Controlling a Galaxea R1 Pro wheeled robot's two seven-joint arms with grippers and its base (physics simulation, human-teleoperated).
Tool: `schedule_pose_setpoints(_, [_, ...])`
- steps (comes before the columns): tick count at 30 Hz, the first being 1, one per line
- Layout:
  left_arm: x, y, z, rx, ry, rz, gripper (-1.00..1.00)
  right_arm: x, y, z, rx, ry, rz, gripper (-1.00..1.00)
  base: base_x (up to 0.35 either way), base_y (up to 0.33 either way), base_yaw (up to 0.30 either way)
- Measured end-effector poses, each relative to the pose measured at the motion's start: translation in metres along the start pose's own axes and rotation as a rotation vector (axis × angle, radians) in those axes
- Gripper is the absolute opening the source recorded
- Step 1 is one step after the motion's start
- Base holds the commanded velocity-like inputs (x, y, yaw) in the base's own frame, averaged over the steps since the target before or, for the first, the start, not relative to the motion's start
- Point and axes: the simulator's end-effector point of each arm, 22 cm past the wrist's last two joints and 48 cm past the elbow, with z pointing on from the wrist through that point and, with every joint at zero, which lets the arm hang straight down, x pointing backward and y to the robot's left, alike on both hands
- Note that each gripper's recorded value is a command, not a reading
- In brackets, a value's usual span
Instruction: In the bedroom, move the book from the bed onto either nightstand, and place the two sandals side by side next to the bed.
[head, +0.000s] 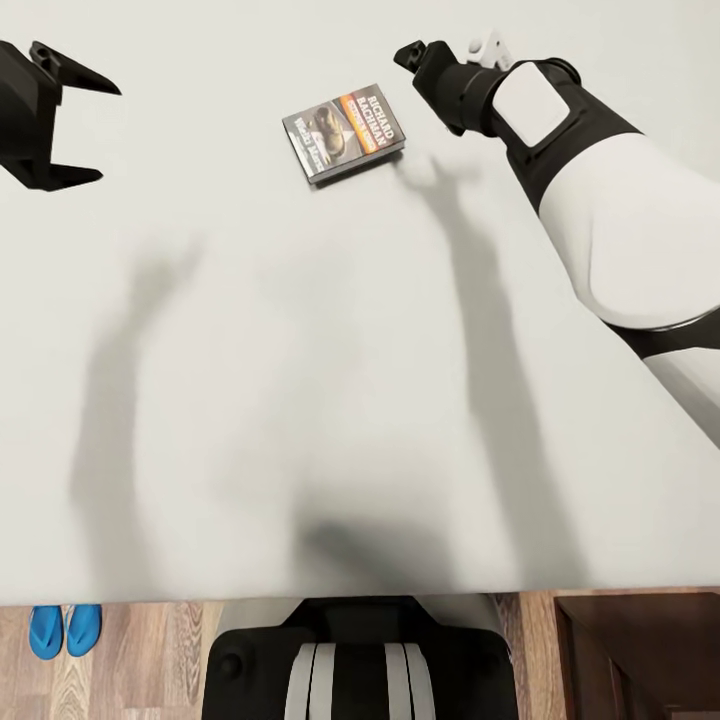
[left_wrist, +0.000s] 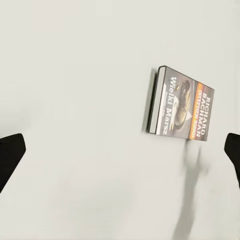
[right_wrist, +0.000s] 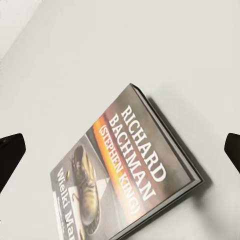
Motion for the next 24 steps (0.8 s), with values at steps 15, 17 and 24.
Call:
schedule_pose_setpoints(15, [0.006,0.003,0.008,-0.005,0.013,0.003,1.00,0.006,0.000,0.004,-0.004,0.022,0.006,1.00,0.000,0.000,0.000])
schedule_pose_setpoints(17, [0.007,0.004,0.009,-0.006,0.015,0.002,1.00,0.008,-0.002,0.005,-0.003,0.025,0.007,1.00,0.000,0.000,0.000])
schedule_pose_setpoints(24, [0.010,0.007,0.015,-0.006,0.024,0.000,1.00,0.012,0.002,0.009,-0.040,0.030,0.006,1.00,0.000,0.000,0.000])
